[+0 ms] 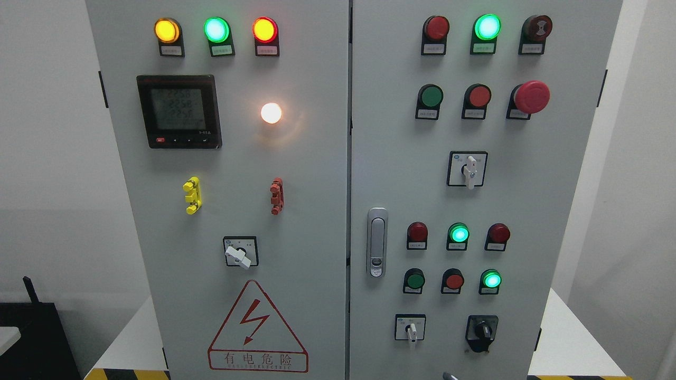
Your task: Release door handle
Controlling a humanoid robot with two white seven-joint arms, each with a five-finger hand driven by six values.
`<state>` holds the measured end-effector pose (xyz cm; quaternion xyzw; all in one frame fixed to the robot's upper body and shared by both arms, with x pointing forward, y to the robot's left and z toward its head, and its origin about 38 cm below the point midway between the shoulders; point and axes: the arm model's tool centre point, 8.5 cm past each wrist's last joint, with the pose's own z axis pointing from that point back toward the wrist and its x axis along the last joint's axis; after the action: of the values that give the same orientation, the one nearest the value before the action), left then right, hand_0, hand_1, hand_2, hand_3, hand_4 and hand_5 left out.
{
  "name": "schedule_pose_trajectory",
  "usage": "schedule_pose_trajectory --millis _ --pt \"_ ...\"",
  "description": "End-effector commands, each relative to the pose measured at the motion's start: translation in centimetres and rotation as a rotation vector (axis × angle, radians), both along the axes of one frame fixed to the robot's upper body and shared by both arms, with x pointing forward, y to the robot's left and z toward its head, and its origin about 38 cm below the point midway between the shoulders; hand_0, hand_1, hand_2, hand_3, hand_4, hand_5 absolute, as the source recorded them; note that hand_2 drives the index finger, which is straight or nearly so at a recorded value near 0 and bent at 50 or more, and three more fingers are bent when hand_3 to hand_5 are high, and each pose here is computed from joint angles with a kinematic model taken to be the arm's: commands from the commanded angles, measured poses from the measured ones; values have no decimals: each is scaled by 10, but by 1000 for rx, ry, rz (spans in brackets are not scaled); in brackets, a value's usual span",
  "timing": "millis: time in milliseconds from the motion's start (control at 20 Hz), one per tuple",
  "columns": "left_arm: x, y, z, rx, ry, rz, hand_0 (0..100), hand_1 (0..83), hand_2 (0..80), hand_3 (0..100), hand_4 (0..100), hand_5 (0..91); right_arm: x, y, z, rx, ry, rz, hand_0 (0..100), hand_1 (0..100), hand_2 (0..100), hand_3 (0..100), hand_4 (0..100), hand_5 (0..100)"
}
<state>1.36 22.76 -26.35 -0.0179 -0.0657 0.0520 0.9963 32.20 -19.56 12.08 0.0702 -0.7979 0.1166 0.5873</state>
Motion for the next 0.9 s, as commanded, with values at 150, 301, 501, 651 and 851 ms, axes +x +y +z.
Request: schedule_pose_trajectory --millis 150,301,501,651,851 --pt "22 0 1 0 -37 -14 120 389 0 0 0 0 -1 2 0 -2 1 9 349 0 0 0 0 0" --pt "23 0 1 0 -39 -14 120 389 0 0 0 0 -1 3 0 -7 -2 11 348 0 0 0 0 0" --pt "23 0 1 0 -39 -14 120 389 0 0 0 0 0 6 14 -211 -175 -34 320 109 0 300 322 296" --pt "22 0 1 0 -37 -14 120 389 0 0 0 0 -2 28 39 -357 -407 -103 348 299 0 590 575 594" --pt "22 0 1 0 -37 -14 120 389 0 0 0 0 15 51 62 -581 -509 -351 343 425 0 904 854 917"
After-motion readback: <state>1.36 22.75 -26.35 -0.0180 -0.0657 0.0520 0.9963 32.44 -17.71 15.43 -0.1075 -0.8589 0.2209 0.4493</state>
